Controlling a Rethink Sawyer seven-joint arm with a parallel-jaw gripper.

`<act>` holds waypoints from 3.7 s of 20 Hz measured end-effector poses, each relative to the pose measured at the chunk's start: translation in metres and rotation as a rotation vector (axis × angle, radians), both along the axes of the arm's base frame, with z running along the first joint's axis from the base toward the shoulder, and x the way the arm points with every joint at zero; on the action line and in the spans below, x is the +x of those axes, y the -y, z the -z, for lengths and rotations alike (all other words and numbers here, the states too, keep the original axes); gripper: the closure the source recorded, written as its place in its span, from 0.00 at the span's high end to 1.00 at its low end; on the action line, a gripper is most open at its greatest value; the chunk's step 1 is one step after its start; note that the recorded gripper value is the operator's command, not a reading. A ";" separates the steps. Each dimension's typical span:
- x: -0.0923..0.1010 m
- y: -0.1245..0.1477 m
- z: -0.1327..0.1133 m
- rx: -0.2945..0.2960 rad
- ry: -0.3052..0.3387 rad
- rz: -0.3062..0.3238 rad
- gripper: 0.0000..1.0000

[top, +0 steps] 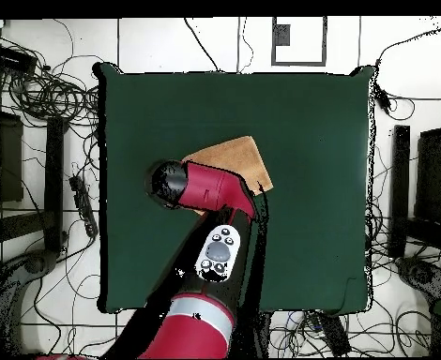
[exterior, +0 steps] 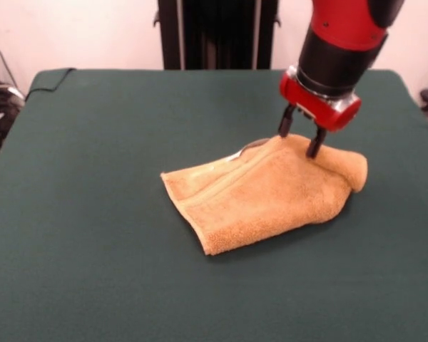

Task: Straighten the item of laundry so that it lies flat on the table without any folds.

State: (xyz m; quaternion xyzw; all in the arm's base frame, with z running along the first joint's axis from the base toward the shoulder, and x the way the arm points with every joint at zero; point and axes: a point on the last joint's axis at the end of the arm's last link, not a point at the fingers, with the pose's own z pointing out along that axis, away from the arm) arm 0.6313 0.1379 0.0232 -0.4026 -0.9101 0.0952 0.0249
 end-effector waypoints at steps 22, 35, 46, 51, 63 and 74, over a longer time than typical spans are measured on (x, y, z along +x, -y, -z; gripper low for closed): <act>0.003 0.012 0.000 -0.039 0.112 -0.009 1.00; -0.001 0.020 0.009 -0.036 0.134 0.002 1.00; -0.005 0.028 0.023 -0.029 0.111 0.020 1.00; -0.005 0.028 0.024 -0.024 0.110 0.022 1.00; -0.005 0.023 0.025 -0.017 0.109 0.017 0.00; -0.003 0.013 0.020 -0.023 0.023 -0.015 0.00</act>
